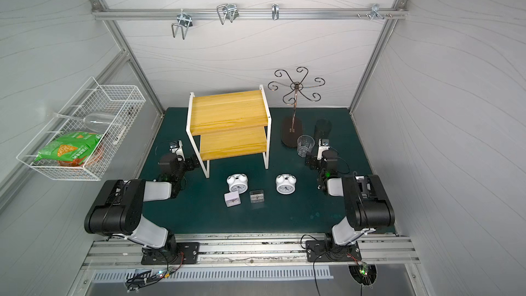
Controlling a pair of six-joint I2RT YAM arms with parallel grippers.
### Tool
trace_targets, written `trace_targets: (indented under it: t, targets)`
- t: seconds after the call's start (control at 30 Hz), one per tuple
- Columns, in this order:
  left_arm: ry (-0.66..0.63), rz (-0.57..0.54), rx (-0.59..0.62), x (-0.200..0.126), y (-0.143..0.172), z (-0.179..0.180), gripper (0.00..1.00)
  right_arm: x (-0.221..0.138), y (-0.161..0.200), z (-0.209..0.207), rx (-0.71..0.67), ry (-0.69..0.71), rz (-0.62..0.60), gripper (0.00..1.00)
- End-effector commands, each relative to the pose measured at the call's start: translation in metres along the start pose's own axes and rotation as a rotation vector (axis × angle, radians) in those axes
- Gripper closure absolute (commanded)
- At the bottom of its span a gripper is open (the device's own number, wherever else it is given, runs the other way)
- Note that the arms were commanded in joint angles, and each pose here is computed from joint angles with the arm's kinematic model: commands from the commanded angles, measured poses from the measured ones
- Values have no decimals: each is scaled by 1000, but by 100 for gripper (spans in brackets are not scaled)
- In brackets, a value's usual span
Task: Place the alarm clocks on the shelf by style
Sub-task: Pick up the alarm from the center of the board.
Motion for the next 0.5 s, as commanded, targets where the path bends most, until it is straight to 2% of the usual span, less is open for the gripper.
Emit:
trace_targets:
  t: [0.0, 0.47]
  targets:
    - [-3, -44, 14, 2, -11, -1, 0, 1, -3, 1, -9, -1, -20, 1]
    - [-6, -42, 16, 2, -11, -1, 0, 1, -3, 1, -8, -1, -18, 1]
Point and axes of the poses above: each gripper's point midway between its finger pads, its own x axis out along the fingers, its own z axis along the line the jaws close on, y = z × x, the point moved 9 cm from there along -x, back along the fingers, and after that the axes turned 3 degrees about x, right-handed, at the moved point
